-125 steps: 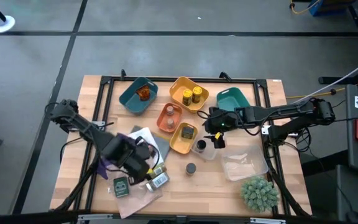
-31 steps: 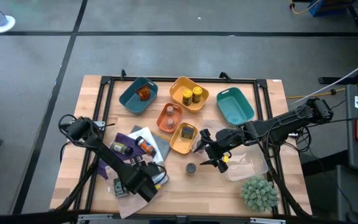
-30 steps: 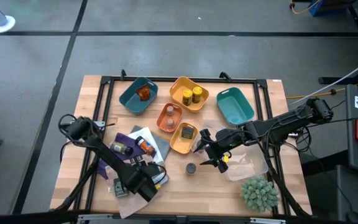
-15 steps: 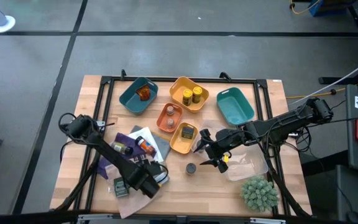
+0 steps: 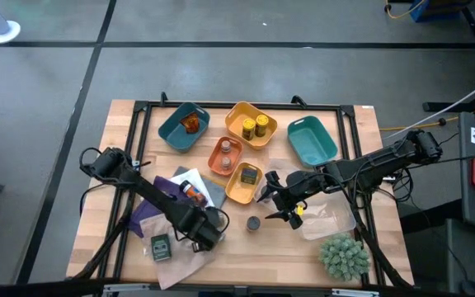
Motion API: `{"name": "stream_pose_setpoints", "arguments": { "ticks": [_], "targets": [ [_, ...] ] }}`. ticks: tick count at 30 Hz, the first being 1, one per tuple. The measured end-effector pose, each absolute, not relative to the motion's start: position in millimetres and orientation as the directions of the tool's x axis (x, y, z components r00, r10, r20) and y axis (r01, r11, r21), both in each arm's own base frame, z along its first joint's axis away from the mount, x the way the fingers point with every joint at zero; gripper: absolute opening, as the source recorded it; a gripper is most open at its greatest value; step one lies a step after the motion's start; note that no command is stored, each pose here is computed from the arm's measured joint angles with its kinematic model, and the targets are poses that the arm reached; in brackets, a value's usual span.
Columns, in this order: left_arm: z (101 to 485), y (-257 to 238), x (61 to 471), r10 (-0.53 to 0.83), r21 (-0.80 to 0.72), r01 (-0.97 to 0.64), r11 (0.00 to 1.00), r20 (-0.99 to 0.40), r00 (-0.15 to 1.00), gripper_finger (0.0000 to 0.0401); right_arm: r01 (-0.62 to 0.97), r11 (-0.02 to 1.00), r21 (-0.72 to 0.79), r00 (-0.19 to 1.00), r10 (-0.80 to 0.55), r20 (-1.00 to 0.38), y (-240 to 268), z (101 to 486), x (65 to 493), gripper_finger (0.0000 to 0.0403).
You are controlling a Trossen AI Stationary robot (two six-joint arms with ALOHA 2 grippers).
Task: Sort spices by type
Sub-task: Put the black seasoning bottle into the left white bin
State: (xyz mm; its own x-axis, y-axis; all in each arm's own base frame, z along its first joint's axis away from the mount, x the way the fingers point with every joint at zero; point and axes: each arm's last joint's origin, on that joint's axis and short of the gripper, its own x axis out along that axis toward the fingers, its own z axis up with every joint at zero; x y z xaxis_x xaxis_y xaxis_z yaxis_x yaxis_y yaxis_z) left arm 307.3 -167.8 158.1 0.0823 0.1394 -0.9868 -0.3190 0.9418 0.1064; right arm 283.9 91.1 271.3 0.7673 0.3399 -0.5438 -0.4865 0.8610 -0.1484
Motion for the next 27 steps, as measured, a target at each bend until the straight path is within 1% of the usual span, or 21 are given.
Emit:
{"name": "stream_pose_setpoints", "arguments": {
  "ticks": [7,12,18,21,24,27],
  "targets": [
    [160.6,-161.2,310.1,0.104,0.078,-0.307,0.948,-0.992,0.071,0.0152,-0.487,0.861,-0.148,0.767,0.34,-0.544,91.1,271.2,283.9,0.0264],
    [163.8,-159.6,310.9,0.085,0.056,-0.311,0.949,-0.993,0.08,0.0154,-0.487,0.861,-0.148,0.766,0.34,-0.545,91.1,271.2,283.8,0.0264],
    [160.1,-159.9,312.1,0.088,0.059,-0.319,0.946,-0.993,0.078,0.0216,-0.488,0.861,-0.147,0.764,0.339,-0.548,91.0,270.8,283.6,0.0264],
    [151.6,-159.1,314.6,0.091,0.065,-0.325,0.943,-0.994,0.065,0.0241,-0.487,0.861,-0.147,0.765,0.339,-0.548,91.1,270.9,283.6,0.0264],
    [147.0,-156.9,317.4,0.097,0.074,-0.333,0.94,-0.994,0.053,0.0253,-0.487,0.861,-0.147,0.765,0.339,-0.548,91.1,270.9,283.6,0.0264],
    [145.2,-154.1,318.9,0.082,0.068,-0.313,0.947,-0.996,0.032,0.0251,-0.487,0.861,-0.147,0.764,0.339,-0.549,91.0,270.8,283.6,0.0264]
  ]
}}
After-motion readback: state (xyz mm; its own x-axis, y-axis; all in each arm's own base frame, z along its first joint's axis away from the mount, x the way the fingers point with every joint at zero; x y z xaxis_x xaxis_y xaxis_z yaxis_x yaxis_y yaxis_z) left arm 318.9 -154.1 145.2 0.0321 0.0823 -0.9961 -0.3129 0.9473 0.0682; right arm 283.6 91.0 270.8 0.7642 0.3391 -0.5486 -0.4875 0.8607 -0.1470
